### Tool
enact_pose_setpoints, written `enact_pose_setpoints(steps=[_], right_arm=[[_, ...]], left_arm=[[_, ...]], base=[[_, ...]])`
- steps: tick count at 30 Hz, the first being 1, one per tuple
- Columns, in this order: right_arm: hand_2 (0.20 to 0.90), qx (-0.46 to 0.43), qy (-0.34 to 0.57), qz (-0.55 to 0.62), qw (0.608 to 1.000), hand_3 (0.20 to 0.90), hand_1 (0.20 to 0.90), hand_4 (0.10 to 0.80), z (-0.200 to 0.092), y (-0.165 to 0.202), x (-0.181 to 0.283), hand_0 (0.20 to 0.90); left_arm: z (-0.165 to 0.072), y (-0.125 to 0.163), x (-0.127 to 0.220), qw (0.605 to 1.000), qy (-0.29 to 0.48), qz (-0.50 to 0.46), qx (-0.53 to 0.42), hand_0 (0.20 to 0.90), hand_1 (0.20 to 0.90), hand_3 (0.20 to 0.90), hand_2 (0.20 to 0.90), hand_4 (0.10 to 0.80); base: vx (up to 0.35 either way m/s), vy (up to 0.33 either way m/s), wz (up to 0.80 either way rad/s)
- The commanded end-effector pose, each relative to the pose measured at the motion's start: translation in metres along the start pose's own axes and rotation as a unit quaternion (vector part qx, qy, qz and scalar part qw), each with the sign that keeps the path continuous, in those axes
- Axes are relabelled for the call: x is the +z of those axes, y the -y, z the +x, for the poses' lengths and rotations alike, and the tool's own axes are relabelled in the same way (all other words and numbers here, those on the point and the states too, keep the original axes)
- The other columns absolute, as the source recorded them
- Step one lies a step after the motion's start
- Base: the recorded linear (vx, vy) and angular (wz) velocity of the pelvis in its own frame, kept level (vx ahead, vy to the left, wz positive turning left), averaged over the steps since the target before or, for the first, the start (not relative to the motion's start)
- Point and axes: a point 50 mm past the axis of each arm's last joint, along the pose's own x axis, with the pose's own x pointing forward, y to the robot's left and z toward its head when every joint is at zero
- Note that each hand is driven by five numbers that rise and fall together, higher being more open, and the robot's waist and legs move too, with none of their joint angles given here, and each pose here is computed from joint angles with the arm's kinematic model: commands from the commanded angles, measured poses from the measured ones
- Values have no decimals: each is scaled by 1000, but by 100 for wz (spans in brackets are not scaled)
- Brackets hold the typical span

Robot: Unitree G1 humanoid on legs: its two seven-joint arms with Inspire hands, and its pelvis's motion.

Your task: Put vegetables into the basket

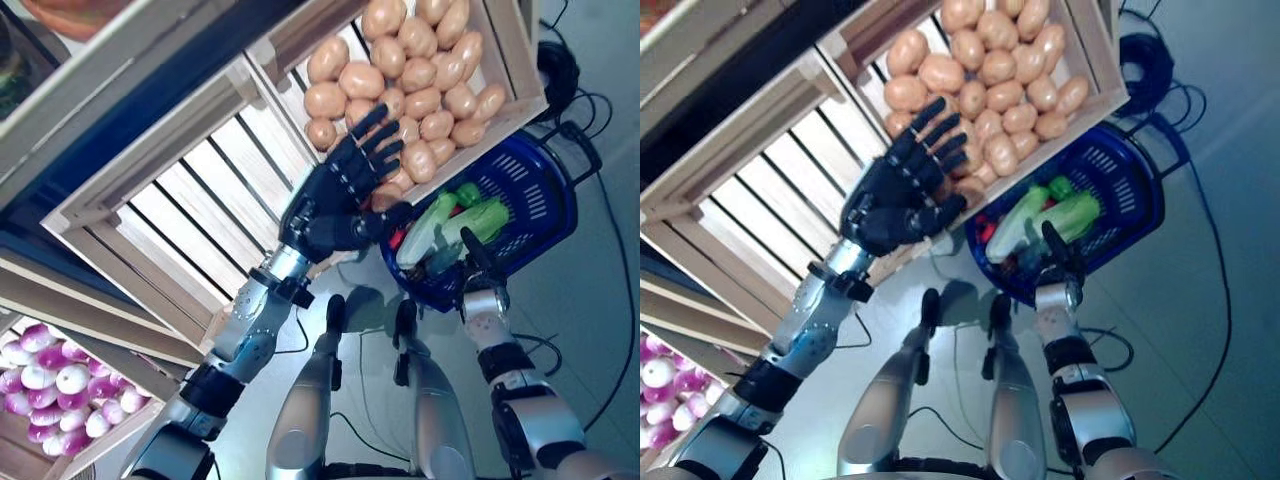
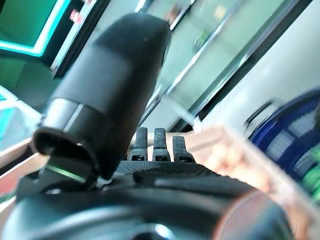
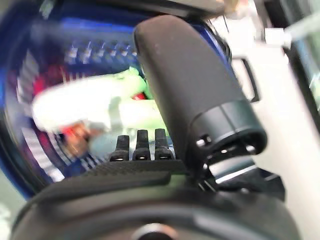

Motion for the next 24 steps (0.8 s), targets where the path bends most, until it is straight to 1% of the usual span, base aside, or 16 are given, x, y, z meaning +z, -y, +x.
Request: enact_pose_setpoints(steps=[1,2,3,4,5,6,8,9,10,11,13,15,17,19,21,24], right_arm=[[900,35,64,-181,981,900,900,800,-11,48,2,900],[900,38,61,-191,979,900,900,800,-12,52,0,900],[900,53,51,-232,970,900,900,800,-17,62,-8,900],[900,79,36,-294,952,900,900,800,-23,74,-18,900],[900,95,20,-326,941,900,900,800,-26,83,-23,900],[900,113,-7,-345,932,900,900,800,-28,90,-30,900],[900,138,-55,-392,908,900,900,800,-35,107,-43,900],[900,146,-78,-410,897,900,900,800,-38,114,-50,900],[900,158,-111,-440,877,900,900,800,-42,125,-57,900],[900,160,-122,-449,871,900,900,800,-43,129,-60,900],[900,168,-188,-484,838,900,900,800,-52,153,-75,900],[900,157,-221,-497,824,900,900,800,-58,169,-82,900],[900,129,-256,-501,816,900,900,800,-64,189,-88,900],[900,84,-297,-510,803,900,900,800,-76,212,-98,900],[900,57,-322,-527,784,900,900,800,-87,230,-104,900],[900,40,-342,-535,772,900,900,800,-96,243,-109,900]], left_arm=[[-22,27,-31,993,-68,-21,-94,900,900,900,900,800],[-25,26,-35,993,-76,-22,-89,900,900,900,900,800],[-34,24,-46,991,-107,-32,-74,900,900,900,900,800],[-51,16,-63,986,-156,-22,-58,900,900,900,900,800],[-62,8,-71,981,-188,21,-44,900,900,900,900,800],[-73,4,-80,974,-220,31,-38,900,900,900,900,800],[-97,-7,-101,962,-270,-33,15,900,900,900,900,800],[-107,-9,-110,954,-295,-44,24,900,900,900,900,800],[-120,-12,-120,941,-336,-11,26,900,900,900,900,800],[-125,-13,-123,936,-351,0,26,900,900,900,900,800],[-155,-17,-143,905,-422,24,42,900,900,900,900,800],[-170,-21,-151,884,-462,43,50,900,900,900,900,800],[-186,-24,-162,860,-501,66,71,900,900,900,900,800],[-209,-25,-175,821,-553,90,113,900,900,900,900,800],[-231,-22,-185,789,-591,78,150,900,900,900,900,800],[-260,-17,-192,749,-628,75,198,900,900,900,900,800]], base=[[252,22,-23],[286,8,-21],[216,-4,-17],[253,-10,-21],[223,-9,-24],[170,-3,-23],[159,-1,-8],[165,-23,-4],[127,-27,-7],[159,-29,-5],[169,-6,4],[136,9,6],[131,24,8],[122,40,2],[105,44,-4],[76,41,-10]])
